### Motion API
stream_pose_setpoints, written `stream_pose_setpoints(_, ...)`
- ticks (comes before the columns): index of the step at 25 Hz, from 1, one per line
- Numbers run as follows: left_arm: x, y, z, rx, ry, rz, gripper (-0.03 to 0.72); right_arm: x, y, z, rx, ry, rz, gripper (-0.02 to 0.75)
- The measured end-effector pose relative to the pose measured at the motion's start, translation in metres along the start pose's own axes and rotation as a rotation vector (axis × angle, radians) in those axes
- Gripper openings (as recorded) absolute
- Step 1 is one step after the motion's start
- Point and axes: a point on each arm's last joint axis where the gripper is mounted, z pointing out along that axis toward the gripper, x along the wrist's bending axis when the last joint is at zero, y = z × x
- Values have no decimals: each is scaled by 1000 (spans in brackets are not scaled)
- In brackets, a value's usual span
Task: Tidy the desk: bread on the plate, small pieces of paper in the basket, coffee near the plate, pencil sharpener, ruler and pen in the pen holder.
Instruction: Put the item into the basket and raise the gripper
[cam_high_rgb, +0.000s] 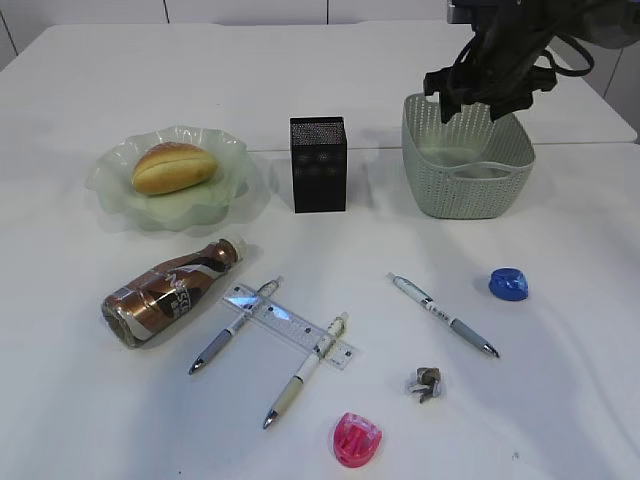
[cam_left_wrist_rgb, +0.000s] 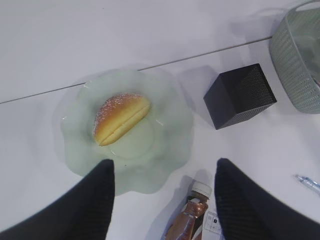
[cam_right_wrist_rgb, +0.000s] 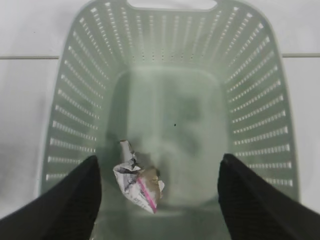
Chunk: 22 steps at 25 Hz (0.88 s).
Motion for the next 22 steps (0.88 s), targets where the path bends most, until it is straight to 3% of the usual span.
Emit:
stream_pose_setpoints(7, 0, 0, 0, 0, 0, 0, 442, -1, -5, -4, 61, -13, 1, 552)
stream_pose_setpoints(13, -2, 1, -21, -41, -3, 4, 442, -5, 10, -43, 20, -3, 20, 542)
stream_pose_setpoints(14, -3, 1, -27, -53, -4, 5, 442, -6, 13, -66, 27, 11, 32, 542)
stream_pose_setpoints(19, -4, 1, -44, -86, -6, 8, 442, -8, 7, -97, 133, 26, 13, 541)
stream_pose_setpoints(22, -5, 1, -55, -106, -7, 10, 442, -9, 10, -120, 120, 45, 16, 538)
